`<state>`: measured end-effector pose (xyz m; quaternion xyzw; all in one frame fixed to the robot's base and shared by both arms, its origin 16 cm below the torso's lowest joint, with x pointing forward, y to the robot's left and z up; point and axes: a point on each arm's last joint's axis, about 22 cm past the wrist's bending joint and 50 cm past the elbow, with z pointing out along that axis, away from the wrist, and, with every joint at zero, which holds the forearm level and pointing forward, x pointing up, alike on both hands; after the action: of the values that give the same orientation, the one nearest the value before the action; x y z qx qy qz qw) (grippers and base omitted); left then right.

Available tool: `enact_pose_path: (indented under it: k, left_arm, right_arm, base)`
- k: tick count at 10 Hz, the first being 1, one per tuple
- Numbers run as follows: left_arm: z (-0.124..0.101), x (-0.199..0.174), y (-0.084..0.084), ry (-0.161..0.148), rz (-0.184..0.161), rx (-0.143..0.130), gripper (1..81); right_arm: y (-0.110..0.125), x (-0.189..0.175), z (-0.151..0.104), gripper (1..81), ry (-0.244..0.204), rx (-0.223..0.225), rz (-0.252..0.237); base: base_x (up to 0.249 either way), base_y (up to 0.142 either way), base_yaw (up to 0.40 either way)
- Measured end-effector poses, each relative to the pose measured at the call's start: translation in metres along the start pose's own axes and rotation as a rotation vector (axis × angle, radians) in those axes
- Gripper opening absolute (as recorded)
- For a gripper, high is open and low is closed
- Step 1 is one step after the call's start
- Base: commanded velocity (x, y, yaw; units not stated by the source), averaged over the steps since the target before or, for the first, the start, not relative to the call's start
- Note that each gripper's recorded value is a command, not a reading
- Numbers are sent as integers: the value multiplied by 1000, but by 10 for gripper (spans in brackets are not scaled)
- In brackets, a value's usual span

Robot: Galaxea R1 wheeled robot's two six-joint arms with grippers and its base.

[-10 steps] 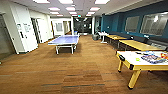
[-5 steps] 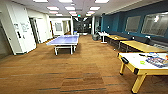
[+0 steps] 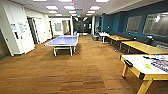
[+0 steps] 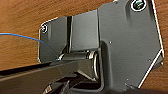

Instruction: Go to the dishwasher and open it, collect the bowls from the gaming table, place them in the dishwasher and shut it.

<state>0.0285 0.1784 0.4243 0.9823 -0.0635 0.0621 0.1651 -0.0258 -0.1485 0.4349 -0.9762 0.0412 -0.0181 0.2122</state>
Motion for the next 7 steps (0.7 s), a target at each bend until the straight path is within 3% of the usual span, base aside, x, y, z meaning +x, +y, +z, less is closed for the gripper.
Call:
enact_pose_path:
  k: [4,7]
  left_arm:
    - [0,3,0,3,1,0,811]
    - [1,10,0,10,3,0,811]
  right_arm:
    - [-6,0,2,811,-1,7,1]
    - [-6,3,2,811,3,7,0]
  base:
    - [244,0,0]
    - [109,0,0]
